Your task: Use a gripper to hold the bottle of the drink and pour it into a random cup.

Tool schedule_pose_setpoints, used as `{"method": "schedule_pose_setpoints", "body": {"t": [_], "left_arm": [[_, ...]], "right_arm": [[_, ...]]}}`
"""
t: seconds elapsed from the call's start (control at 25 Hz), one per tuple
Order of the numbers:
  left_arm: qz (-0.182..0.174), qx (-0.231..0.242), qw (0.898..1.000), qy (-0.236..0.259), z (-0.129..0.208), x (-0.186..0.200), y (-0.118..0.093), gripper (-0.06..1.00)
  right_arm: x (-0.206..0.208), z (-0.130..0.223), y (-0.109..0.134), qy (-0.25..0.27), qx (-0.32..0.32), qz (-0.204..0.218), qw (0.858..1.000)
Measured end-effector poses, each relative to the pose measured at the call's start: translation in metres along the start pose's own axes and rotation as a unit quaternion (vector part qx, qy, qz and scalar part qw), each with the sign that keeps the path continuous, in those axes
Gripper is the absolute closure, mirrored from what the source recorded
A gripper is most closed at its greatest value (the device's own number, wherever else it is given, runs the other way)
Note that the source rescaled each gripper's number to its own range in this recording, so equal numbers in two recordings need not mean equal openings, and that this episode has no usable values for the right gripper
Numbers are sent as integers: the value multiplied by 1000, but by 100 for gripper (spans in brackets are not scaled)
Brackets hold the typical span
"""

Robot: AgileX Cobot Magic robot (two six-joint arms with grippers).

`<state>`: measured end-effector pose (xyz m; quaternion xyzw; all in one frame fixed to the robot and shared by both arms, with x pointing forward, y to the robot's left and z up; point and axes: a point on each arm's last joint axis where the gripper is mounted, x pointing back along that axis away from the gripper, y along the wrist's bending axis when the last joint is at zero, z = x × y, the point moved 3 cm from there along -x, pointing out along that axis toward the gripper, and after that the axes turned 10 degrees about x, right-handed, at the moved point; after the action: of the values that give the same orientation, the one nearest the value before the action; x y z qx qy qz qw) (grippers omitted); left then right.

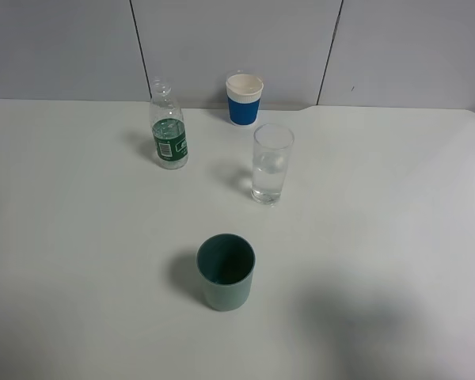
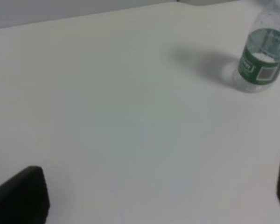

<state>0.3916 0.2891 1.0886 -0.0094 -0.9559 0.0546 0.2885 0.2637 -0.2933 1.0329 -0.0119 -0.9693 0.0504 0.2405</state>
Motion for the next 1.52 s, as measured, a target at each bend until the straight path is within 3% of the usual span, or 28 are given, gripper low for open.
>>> {"method": "schedule_pose_setpoints", "body": {"t": [0.28,0.68,1.0,1.52], "left_arm": [[-5,29,1000,4,-8,37,2,-6],[-18,71,997,18,19,75,10,-6],[-82,94,992,-9,32,98,22,-6],[-58,97,993,-40,77,98,20,-6]], "right_arm": [[0,0,0,0,0,0,1000],[0,0,0,0,0,0,1000],[0,0,0,0,0,0,1000],[0,0,0,0,0,0,1000]]}}
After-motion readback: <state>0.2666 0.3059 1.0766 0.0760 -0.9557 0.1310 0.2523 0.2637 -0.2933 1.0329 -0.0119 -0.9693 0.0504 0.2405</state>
